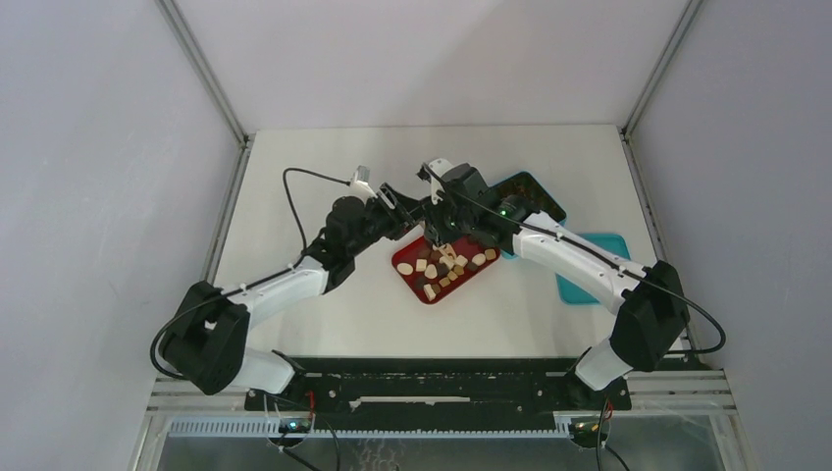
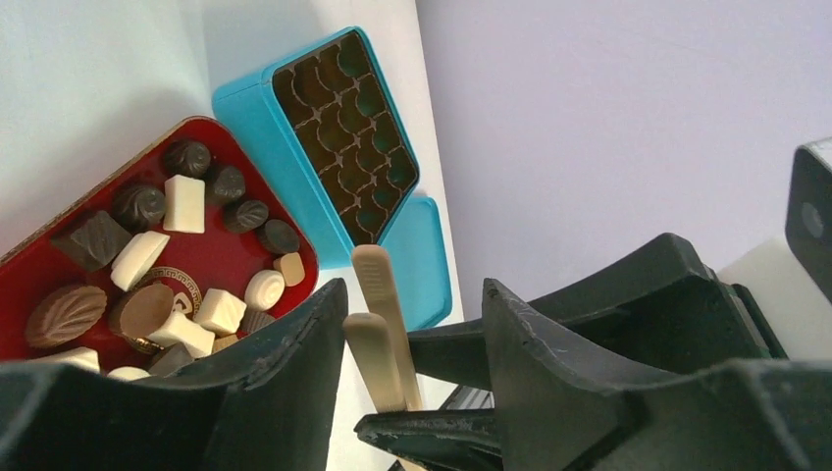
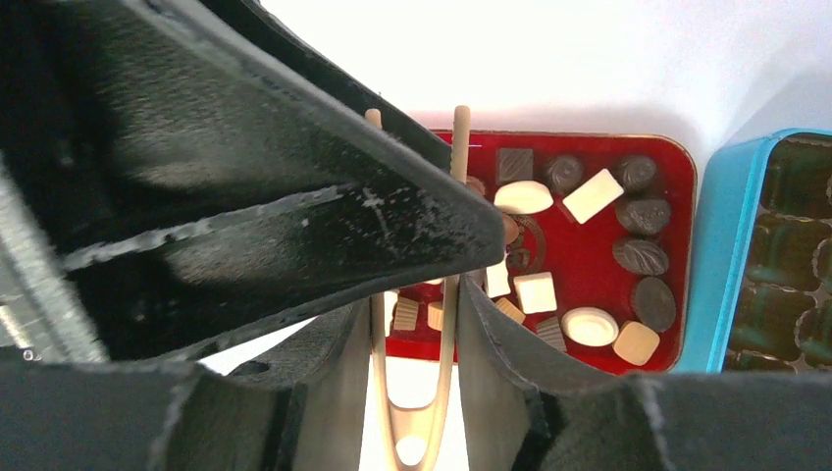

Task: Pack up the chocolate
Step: Adjust the clamp.

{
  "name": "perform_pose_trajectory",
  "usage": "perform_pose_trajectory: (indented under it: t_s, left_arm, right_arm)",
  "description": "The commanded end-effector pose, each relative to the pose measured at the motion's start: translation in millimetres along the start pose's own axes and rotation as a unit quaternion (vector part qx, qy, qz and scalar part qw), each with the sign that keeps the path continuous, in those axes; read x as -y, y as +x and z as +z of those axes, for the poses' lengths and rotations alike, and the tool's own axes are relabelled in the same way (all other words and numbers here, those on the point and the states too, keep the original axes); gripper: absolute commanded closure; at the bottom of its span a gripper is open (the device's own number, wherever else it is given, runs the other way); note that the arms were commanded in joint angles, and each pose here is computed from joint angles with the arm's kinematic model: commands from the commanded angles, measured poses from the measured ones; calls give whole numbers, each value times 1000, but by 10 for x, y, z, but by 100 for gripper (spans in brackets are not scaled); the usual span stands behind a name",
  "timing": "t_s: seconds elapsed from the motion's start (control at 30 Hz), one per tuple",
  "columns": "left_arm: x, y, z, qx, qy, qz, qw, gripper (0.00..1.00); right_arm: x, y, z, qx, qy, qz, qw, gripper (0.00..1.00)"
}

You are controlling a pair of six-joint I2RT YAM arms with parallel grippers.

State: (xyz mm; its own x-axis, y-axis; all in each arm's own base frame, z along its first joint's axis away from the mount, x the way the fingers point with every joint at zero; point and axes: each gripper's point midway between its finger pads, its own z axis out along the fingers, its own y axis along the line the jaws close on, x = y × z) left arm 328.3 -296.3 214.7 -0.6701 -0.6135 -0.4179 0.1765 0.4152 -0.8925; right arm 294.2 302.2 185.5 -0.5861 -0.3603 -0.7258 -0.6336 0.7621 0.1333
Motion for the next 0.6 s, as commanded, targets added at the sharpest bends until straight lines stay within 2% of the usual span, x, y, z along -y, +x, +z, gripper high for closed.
perform_pose_trajectory:
  t_s: [0.0, 0.23, 0.47, 0.57]
  left_arm:
    - [394, -154, 76, 22, 62, -22, 998, 45]
    - [284, -72, 129, 19, 64, -74, 995, 61]
    - [320, -117, 80, 34, 80, -97, 991, 92]
    - [299, -145, 46, 46, 81, -115, 989, 99]
  right_arm:
    - [-100, -288, -170, 61, -13, -2, 998, 59]
    - [-113, -292, -196, 74, -15, 1, 997, 59]
    - [-95, -248, -219, 74, -9, 4, 997, 59]
    - [-105, -241, -248, 83, -11, 5, 996, 58]
